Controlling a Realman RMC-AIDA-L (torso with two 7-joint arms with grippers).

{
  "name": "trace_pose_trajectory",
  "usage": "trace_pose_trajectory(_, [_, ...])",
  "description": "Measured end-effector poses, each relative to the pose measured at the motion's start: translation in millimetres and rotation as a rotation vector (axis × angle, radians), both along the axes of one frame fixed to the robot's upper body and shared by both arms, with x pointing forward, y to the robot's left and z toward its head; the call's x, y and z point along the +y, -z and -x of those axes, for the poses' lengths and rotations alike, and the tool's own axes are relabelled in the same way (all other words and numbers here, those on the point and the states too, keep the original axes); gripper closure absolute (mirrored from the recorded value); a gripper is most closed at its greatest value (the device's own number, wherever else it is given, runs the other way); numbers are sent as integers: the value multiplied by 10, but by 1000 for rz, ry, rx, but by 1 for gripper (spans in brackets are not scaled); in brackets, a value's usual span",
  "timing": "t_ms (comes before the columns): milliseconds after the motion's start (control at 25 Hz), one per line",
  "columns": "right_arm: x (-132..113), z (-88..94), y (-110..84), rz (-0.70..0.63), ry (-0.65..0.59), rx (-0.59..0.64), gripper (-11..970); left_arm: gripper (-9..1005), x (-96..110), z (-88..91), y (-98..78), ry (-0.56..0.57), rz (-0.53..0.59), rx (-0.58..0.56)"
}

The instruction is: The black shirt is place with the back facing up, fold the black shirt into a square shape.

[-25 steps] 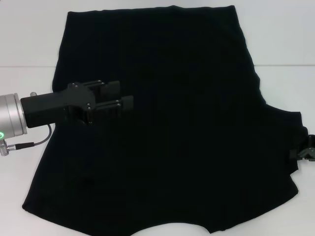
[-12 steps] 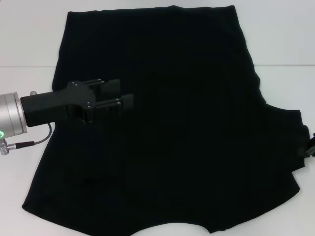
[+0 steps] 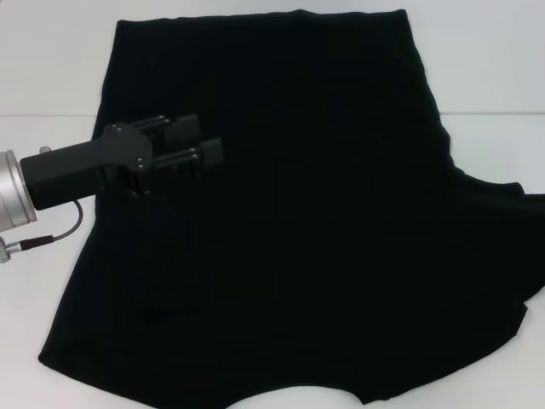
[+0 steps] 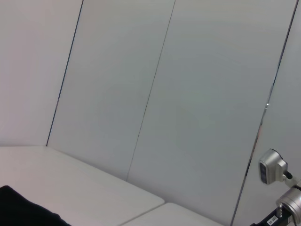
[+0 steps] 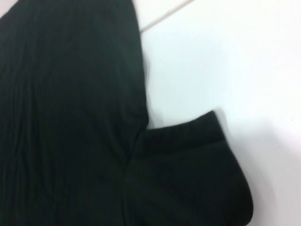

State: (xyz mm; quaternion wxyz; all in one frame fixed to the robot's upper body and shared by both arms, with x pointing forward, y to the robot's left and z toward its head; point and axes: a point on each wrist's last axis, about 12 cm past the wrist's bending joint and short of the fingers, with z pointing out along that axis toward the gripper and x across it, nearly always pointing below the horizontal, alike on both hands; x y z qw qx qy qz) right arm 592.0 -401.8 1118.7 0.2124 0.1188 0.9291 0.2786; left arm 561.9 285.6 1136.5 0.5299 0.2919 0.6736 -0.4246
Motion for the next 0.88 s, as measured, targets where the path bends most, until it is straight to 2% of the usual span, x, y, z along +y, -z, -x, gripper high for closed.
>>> trace_pose_trajectory(280, [-178, 40, -96, -6, 42, -20, 938, 339, 25, 7, 2, -4, 4, 2])
trace_pose_trajectory(480, [-190, 15, -145, -4, 37, -29, 934, 339, 53, 15, 17, -14, 2, 7])
trace_pose_trajectory(880, [208, -235, -241, 10, -88, -36, 927, 337, 40, 21, 14, -6, 6, 6])
